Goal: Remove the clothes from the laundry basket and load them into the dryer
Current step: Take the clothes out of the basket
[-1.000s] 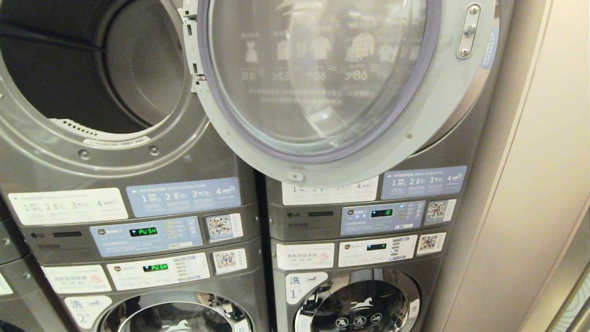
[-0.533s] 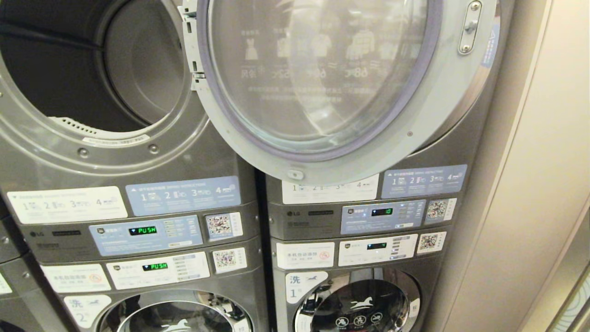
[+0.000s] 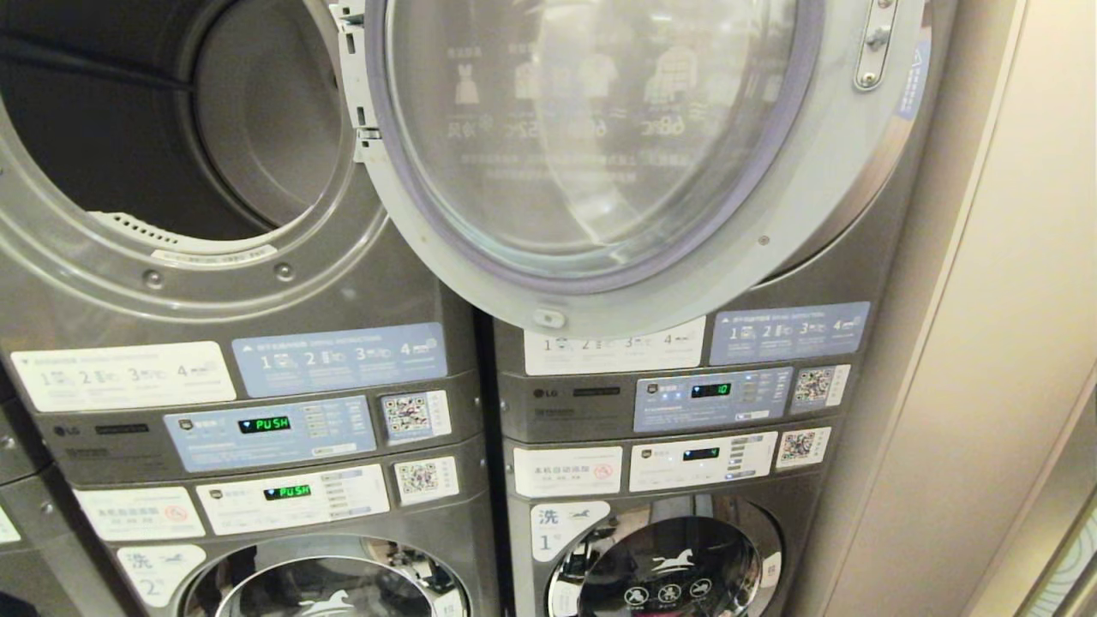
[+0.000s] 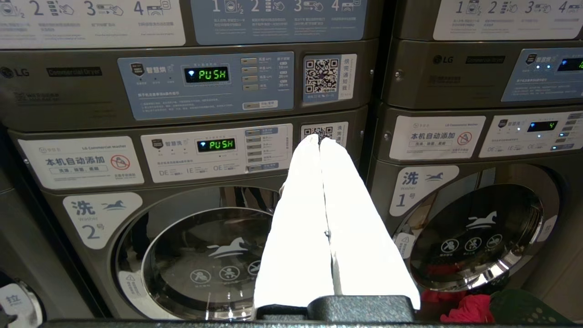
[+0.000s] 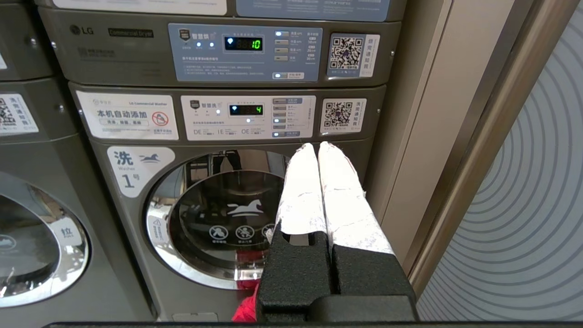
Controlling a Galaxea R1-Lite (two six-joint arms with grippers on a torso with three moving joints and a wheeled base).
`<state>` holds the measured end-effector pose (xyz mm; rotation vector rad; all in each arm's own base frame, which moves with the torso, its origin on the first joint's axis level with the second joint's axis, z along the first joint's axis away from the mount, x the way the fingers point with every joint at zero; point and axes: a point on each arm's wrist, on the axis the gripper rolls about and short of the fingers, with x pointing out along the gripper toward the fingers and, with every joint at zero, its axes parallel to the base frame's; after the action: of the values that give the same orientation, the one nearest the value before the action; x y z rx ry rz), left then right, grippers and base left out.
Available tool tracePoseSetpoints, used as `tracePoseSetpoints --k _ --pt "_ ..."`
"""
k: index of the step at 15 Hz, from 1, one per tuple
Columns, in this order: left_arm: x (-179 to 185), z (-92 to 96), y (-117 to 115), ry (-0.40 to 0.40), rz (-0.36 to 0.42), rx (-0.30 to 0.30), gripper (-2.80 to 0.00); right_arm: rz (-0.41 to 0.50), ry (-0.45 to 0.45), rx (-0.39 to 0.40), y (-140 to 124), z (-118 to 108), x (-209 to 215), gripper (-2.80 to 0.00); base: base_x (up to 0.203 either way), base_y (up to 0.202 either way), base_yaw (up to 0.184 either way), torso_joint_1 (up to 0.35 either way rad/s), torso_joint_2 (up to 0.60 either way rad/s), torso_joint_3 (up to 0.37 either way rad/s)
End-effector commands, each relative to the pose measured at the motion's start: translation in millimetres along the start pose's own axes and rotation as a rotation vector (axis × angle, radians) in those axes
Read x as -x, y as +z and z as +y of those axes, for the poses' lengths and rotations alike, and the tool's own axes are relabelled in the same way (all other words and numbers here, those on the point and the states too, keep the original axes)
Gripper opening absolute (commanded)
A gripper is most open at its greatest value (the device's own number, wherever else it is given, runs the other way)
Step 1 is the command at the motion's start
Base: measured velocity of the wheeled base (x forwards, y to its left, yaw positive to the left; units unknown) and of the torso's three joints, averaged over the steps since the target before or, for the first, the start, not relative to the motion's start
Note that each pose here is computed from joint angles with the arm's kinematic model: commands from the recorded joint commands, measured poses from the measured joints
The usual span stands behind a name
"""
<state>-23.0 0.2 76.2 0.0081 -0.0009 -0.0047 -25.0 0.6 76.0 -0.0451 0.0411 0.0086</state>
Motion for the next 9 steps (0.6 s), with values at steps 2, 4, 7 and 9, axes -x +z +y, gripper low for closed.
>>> tracePoseSetpoints --k 2,4,7,9 --pt "0.1 0.0 0.0 0.000 -0.002 0.000 -2.80 -0.003 -0.002 0.000 0.1 0.0 0.2 -2.80 0.000 0.000 0.000 -0.050 0.13 0.067" --pt "0.1 0.0 0.0 0.000 -0.002 0.000 -2.80 -0.003 0.000 -0.002 0.1 0.0 0.2 -2.80 0.000 0.000 0.000 -0.045 0.10 0.058" --pt "0.1 0.0 0.0 0.000 -0.002 0.000 -2.80 -0.003 0.000 -0.010 0.1 0.0 0.2 -2.80 0.000 0.000 0.000 -0.060 0.12 0.069" --pt "0.1 0.0 0.0 0.000 -0.002 0.000 -2.80 -0.003 -0.003 -0.029 0.1 0.0 0.2 -2.80 0.000 0.000 0.000 -0.066 0.14 0.070"
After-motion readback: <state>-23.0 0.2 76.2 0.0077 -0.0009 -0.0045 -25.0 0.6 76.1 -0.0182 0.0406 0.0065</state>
